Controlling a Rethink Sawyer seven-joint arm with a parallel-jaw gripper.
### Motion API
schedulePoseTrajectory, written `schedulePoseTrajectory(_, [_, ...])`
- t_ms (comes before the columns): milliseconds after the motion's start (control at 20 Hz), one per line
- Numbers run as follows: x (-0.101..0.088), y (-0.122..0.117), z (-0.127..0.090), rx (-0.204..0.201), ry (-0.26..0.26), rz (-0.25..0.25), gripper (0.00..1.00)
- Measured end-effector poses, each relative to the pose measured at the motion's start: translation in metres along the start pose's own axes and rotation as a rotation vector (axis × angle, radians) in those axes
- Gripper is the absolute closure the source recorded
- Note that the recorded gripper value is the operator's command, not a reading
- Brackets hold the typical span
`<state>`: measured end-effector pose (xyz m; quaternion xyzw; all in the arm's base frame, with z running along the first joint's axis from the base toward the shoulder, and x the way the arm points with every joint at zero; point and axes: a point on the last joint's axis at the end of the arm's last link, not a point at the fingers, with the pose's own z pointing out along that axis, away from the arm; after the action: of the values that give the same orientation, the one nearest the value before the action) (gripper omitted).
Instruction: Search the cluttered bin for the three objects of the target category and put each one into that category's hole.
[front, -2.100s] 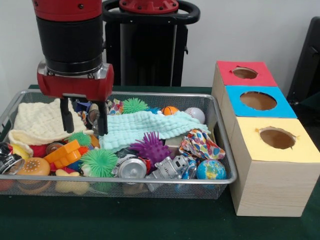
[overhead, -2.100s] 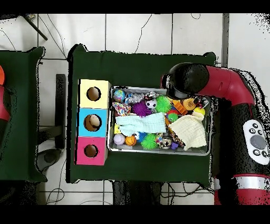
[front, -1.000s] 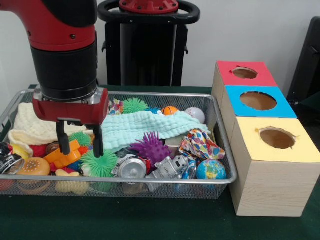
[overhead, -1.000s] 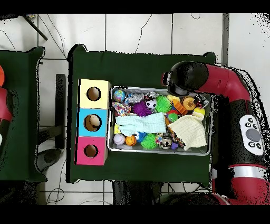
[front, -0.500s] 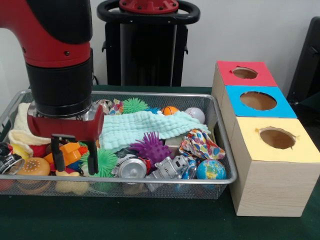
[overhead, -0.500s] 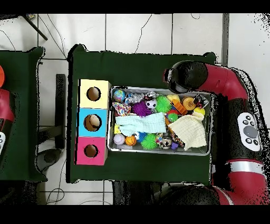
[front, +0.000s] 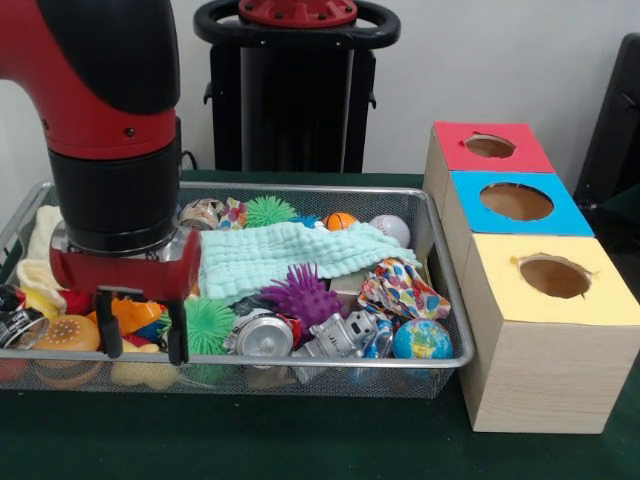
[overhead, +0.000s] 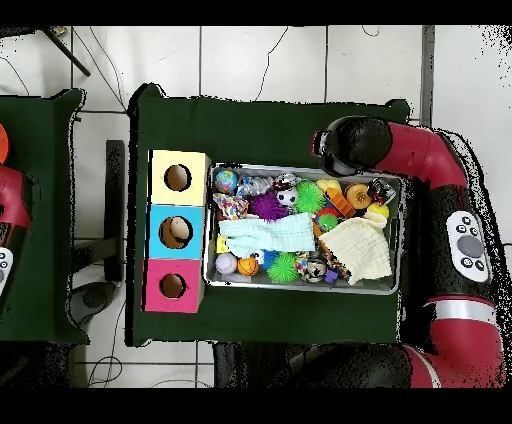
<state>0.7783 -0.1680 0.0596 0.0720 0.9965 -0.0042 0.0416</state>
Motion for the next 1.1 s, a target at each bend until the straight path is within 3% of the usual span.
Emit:
schedulePoseTrajectory(450, [-0.011,0.008,0.030,0.062,-0.020,-0.053,0.00])
schedulePoseTrajectory(900, [-0.027,0.031,0.065,0.067,-0.043,-0.066,0.00])
schedulePoseTrajectory(1100, [-0.029,0.036,0.068,0.066,-0.047,-0.069,0.00])
